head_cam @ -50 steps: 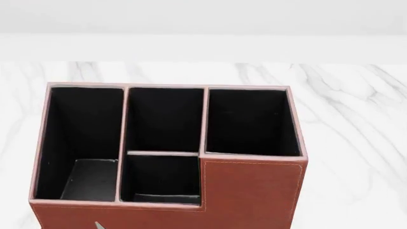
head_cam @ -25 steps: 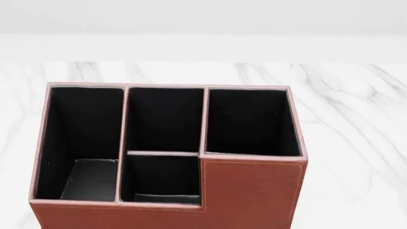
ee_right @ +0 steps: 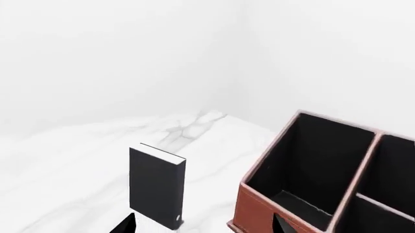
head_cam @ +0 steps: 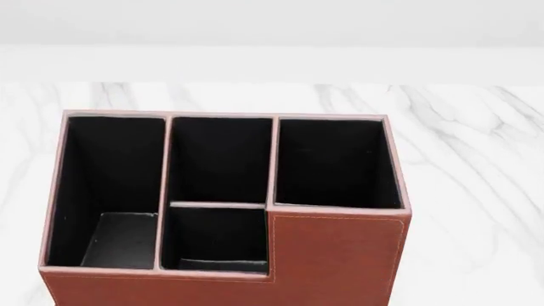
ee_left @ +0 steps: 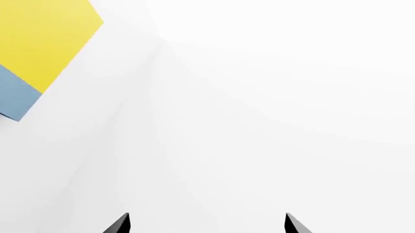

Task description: Pick up the yellow and white mug and place it to the right of the caddy.

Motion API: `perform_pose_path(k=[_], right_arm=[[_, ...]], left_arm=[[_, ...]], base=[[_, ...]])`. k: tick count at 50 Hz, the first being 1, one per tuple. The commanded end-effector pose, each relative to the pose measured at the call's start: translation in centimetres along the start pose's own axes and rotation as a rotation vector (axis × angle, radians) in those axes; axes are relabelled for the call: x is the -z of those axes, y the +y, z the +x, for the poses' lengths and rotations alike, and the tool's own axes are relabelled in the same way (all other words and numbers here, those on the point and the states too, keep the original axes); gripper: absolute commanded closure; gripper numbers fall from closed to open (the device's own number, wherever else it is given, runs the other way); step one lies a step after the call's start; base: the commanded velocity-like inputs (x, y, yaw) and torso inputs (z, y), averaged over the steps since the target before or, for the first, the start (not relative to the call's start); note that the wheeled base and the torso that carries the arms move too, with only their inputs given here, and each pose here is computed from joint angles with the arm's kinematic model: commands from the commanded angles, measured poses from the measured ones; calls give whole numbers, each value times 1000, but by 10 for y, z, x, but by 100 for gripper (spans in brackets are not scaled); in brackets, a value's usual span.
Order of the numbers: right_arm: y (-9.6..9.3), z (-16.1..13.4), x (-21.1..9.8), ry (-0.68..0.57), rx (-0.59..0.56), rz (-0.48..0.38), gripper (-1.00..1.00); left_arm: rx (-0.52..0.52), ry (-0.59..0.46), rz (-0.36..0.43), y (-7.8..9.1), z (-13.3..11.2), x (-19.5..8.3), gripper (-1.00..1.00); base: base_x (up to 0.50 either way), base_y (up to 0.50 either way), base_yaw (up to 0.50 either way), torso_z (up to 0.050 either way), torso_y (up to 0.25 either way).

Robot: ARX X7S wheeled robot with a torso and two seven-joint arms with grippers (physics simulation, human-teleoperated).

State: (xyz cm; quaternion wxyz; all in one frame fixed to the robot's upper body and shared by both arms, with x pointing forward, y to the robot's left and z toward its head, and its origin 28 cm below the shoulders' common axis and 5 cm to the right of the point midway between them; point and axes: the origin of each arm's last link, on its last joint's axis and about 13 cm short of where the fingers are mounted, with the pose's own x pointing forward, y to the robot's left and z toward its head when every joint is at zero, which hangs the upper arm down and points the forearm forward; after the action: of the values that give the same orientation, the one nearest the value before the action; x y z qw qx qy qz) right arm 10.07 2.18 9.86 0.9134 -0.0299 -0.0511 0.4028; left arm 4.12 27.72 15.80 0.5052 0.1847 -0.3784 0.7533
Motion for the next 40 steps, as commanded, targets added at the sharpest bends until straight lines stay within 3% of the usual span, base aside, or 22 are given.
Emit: perform_pose_path(k=[1,40], right_arm=[[6,2,14,33,-35,20,-100],[17,4,45,124,-101,53,-100]], left_arm=[[-1,0,0,0,0,0,-100],[3,10,-1,2,3,0,-100]], base=[[0,0,0,0,0],[0,0,0,0,0]])
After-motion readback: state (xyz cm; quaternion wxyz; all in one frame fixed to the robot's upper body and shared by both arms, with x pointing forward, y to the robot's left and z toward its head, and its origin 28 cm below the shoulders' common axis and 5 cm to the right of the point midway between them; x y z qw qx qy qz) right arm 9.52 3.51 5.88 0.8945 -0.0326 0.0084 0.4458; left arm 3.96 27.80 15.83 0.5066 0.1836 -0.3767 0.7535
